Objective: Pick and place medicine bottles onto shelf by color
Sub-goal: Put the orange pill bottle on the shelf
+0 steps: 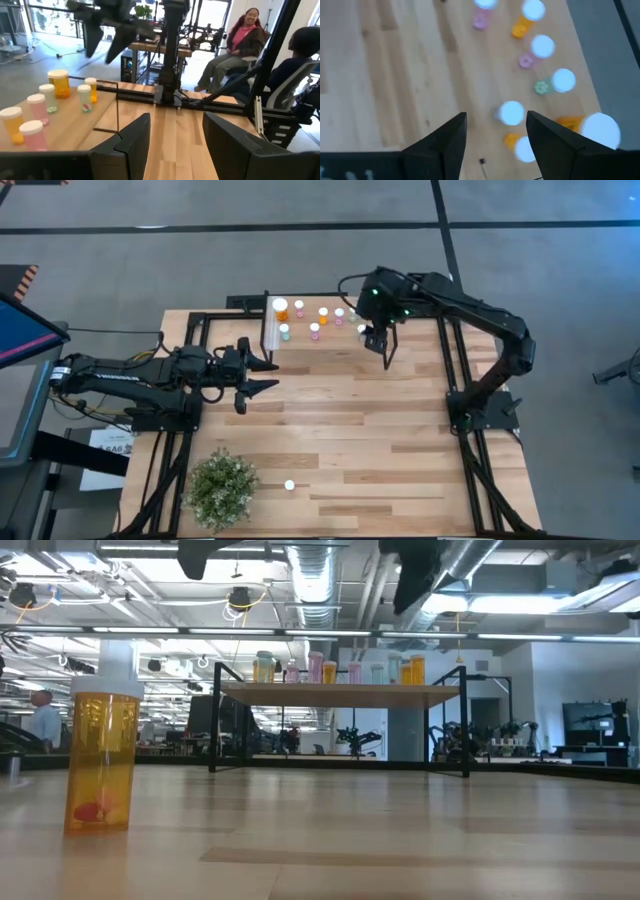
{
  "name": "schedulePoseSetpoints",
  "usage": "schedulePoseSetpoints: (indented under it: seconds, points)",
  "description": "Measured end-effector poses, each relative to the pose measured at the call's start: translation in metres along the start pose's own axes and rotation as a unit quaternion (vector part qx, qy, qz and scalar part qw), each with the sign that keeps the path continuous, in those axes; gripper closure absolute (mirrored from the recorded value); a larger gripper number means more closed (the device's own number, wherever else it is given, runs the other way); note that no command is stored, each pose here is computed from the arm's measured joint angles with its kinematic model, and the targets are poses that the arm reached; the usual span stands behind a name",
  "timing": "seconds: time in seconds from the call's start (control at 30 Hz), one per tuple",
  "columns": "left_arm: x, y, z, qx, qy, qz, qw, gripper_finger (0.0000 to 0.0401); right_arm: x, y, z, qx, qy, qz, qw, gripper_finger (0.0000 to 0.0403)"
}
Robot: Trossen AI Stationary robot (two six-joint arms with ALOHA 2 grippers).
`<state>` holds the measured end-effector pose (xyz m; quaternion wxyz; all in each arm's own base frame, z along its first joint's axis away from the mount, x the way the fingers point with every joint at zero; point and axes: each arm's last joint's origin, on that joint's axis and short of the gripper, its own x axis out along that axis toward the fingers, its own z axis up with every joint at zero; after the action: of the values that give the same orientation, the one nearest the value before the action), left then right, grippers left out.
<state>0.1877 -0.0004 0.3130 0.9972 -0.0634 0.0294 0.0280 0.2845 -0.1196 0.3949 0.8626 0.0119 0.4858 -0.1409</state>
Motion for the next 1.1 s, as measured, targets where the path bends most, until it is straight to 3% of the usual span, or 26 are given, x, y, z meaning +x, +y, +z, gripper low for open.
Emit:
schedulePoseSetpoints:
  seconds: [0.2, 0.33, 0.47, 0.63, 0.8, 1.0, 1.1]
  points:
    - [0.000, 0.000, 0.000, 0.005, 0.003, -0.004, 1.000, 0.0231, -0.034, 0.048, -0.002, -0.031, -0.048, 0.042, 0.997, 0.0177]
    - [0.000, -0.001, 0.000, 0.006, 0.002, -0.008, 1.000, 0.0231, -0.050, 0.094, -0.004, -0.079, -0.081, 0.085, 0.990, 0.0177]
    - [0.004, -0.002, -0.003, 0.007, 0.011, -0.032, 0.999, 0.0231, -0.057, 0.143, -0.009, -0.129, -0.114, 0.093, 0.981, 0.0178]
    - [0.016, -0.009, -0.011, 0.016, 0.030, -0.047, 0.998, 0.0231, -0.035, 0.201, -0.030, -0.174, -0.148, 0.128, 0.965, 0.0178]
    - [0.026, -0.015, -0.016, 0.044, 0.031, -0.061, 0.997, 0.0231, 0.002, 0.251, -0.054, -0.194, -0.240, 0.181, 0.934, 0.0178]
    - [0.029, -0.015, -0.015, 0.045, 0.022, -0.063, 0.997, 0.0231, 0.048, 0.277, -0.080, -0.163, -0.363, 0.220, 0.891, 0.0178]
    - [0.029, -0.015, -0.014, 0.044, 0.017, -0.063, 0.997, 0.0231, 0.066, 0.280, -0.091, -0.150, -0.393, 0.233, 0.877, 0.0178]
